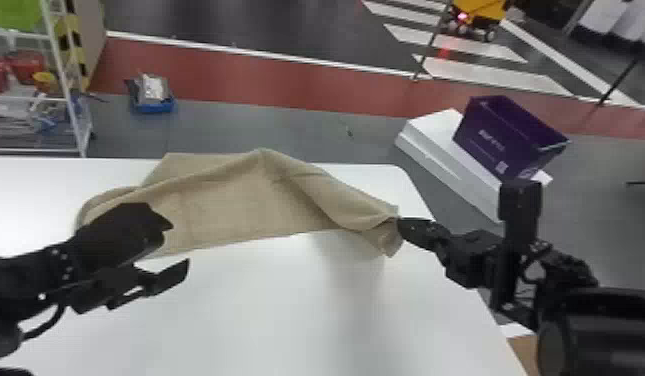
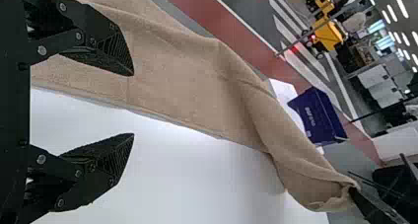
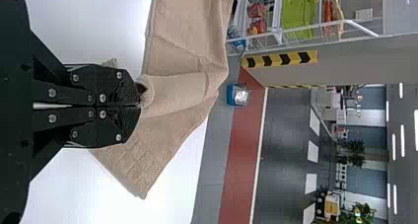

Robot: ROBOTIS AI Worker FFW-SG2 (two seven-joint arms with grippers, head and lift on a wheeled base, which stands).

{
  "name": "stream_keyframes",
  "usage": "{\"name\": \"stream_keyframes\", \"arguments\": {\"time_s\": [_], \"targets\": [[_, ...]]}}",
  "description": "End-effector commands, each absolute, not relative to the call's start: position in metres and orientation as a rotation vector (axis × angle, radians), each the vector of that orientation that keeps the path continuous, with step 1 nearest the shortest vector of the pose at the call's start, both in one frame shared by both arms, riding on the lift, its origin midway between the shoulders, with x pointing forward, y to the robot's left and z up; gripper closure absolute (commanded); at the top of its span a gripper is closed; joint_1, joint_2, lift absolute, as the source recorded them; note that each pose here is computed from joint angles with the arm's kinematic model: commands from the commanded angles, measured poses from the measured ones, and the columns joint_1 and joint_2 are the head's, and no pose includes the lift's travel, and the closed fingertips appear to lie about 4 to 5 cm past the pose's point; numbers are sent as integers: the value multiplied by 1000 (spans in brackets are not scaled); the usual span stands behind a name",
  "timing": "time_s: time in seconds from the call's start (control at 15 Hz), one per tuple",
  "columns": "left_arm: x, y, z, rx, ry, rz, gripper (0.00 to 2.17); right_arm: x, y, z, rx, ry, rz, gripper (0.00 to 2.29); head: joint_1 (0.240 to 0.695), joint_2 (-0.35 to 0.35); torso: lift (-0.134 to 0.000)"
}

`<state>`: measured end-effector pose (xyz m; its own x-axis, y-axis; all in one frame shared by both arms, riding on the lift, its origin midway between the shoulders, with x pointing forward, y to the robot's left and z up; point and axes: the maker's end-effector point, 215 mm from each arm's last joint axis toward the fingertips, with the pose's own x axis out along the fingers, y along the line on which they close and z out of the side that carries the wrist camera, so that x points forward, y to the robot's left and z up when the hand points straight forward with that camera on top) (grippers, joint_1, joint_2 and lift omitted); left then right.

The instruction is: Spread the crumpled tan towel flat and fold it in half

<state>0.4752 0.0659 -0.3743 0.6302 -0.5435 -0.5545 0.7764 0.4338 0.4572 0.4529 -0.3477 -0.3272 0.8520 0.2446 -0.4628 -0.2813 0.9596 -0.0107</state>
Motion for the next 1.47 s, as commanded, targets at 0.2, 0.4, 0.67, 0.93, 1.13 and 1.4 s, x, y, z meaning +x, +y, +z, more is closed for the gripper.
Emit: {"name": "stream_keyframes", "arguments": {"time_s": [0.2,0.4,0.67,0.93,1.13,1.4], "targets": [[499,129,-396,768,487,-819,606,453,-338,-328,-77,477,296,1767,695,-293,-123],[505,169,-402,809,553,-809,606,451,-335,-325,-80,472,301,1767,695,-234,-123],[500,192,-424,875,636,-822,610,449,-329,-322,-75,465,305,1767,695,-186,-123],[499,195,-432,904,646,-820,610,445,-328,-323,-63,470,306,1767,695,-159,-123],[505,194,-435,916,635,-803,640,439,-331,-322,-63,473,299,1767,695,-155,-123],[505,188,-439,916,638,-809,640,436,-334,-321,-61,474,296,1767,695,-164,-123]]}}
